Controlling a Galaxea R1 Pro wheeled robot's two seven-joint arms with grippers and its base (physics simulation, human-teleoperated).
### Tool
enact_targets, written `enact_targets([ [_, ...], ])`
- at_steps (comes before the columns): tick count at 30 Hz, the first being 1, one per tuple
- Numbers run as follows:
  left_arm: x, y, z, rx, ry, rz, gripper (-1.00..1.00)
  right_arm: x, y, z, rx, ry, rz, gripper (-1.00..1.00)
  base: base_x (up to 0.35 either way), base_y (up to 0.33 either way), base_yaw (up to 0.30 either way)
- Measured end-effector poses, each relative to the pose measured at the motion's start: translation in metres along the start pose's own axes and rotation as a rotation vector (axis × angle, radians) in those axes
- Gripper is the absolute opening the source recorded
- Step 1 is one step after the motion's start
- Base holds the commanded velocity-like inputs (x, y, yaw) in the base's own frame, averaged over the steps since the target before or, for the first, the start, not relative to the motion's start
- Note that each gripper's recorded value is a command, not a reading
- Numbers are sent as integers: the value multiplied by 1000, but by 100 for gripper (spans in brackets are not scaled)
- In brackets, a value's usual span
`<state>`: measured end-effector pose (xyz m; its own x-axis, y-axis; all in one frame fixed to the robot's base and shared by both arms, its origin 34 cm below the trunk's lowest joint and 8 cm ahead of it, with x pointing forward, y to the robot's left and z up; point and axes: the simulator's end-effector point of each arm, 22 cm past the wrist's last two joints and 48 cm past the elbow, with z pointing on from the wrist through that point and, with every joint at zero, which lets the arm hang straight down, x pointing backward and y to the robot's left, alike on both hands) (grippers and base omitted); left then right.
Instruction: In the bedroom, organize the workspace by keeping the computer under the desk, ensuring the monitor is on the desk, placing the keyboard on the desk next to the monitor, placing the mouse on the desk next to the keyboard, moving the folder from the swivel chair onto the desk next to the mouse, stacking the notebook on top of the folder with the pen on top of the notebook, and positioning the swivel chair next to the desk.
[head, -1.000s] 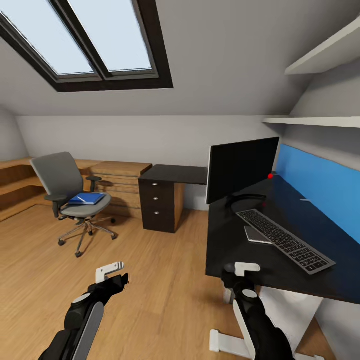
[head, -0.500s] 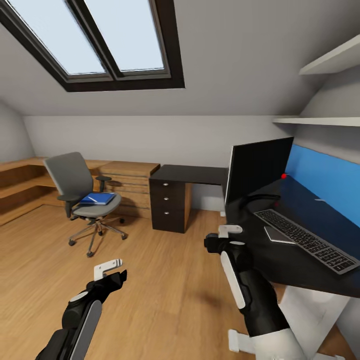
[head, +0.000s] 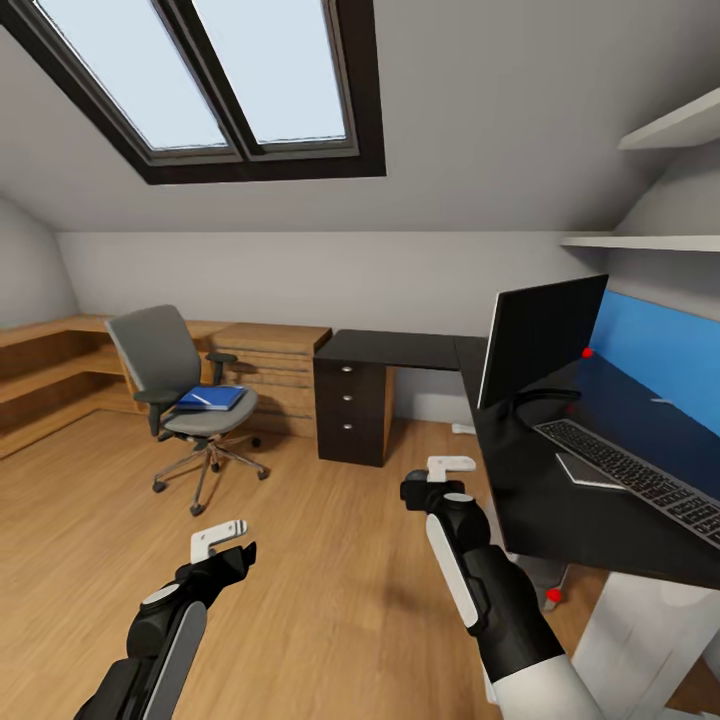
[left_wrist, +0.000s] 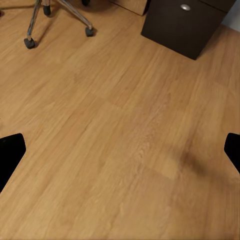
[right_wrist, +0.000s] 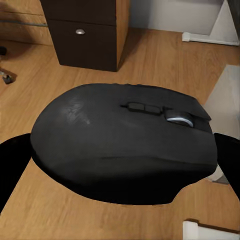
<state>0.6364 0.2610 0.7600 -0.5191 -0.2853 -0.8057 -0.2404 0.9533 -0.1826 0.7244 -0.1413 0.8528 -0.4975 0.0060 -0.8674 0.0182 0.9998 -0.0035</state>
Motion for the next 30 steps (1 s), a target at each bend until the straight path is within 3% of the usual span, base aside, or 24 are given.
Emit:
enact_targets([
  [4,-5,-2,-3,-1,3,0,100,-9,-3,-4,10,-6,-2,-100,0,2,0],
  [7,6,0,0,-8,40,7,100,-13,-3,-6,13,-3,-5,-100,111,0,0],
  [20,-9,-3,-10,-11,51,6,100,-31,-3,-15,13,2,-7,-100,317,71,8],
  [30,-24,-5,-19,-14,51,3,100,-36,-4,-23,16,18,-8,-100,330,109,231],
])
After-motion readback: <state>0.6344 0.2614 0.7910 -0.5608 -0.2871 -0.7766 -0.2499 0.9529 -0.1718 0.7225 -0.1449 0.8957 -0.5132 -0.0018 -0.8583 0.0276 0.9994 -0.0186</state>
